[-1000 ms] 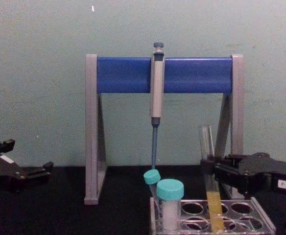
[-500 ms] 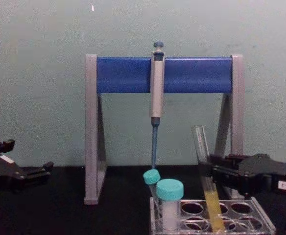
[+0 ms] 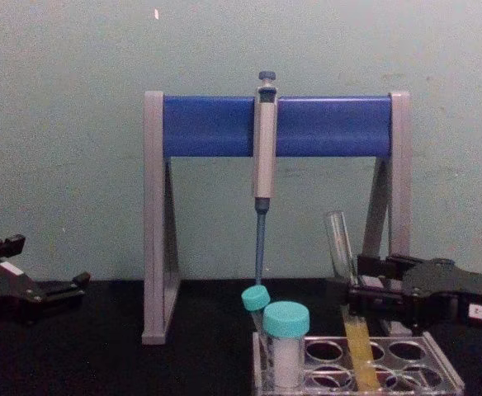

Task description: Pick up the test tube from the test tube rack, shake it, then place it back into the test tube rack.

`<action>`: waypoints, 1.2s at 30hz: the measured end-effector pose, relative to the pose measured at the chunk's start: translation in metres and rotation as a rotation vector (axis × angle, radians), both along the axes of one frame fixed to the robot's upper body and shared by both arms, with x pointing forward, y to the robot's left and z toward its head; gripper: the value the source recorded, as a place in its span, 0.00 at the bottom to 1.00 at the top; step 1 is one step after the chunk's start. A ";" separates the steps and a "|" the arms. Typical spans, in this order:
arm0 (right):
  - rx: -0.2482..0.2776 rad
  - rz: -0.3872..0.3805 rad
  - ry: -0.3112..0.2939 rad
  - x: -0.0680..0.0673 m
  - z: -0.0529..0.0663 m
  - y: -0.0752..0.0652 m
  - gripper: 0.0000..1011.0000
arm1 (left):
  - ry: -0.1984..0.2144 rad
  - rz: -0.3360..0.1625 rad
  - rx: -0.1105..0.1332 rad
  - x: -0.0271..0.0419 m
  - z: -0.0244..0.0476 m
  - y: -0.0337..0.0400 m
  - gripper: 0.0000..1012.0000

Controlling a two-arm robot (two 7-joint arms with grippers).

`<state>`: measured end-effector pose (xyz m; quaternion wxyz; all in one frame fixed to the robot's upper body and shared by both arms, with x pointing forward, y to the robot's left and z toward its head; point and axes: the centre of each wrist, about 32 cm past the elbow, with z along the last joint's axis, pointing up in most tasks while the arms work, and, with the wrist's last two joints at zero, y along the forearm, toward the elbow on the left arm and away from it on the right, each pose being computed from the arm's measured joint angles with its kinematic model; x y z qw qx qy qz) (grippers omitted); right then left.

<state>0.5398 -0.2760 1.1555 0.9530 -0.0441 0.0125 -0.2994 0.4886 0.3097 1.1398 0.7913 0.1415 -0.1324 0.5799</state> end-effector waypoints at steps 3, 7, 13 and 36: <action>0.000 0.000 0.000 0.000 0.000 0.000 0.90 | 0.000 0.000 0.000 0.0000 0.0000 0.0000 0.99; 0.001 0.000 0.000 0.000 0.000 0.000 0.99 | 0.000 0.000 0.000 0.0000 0.0000 0.0000 0.99; 0.001 -0.001 -0.003 0.000 0.001 0.000 0.99 | 0.000 0.000 0.000 0.0000 0.0000 0.0000 0.99; 0.004 -0.347 -0.193 -0.044 0.034 -0.001 0.99 | 0.000 0.000 0.000 0.0000 0.0000 0.0000 0.99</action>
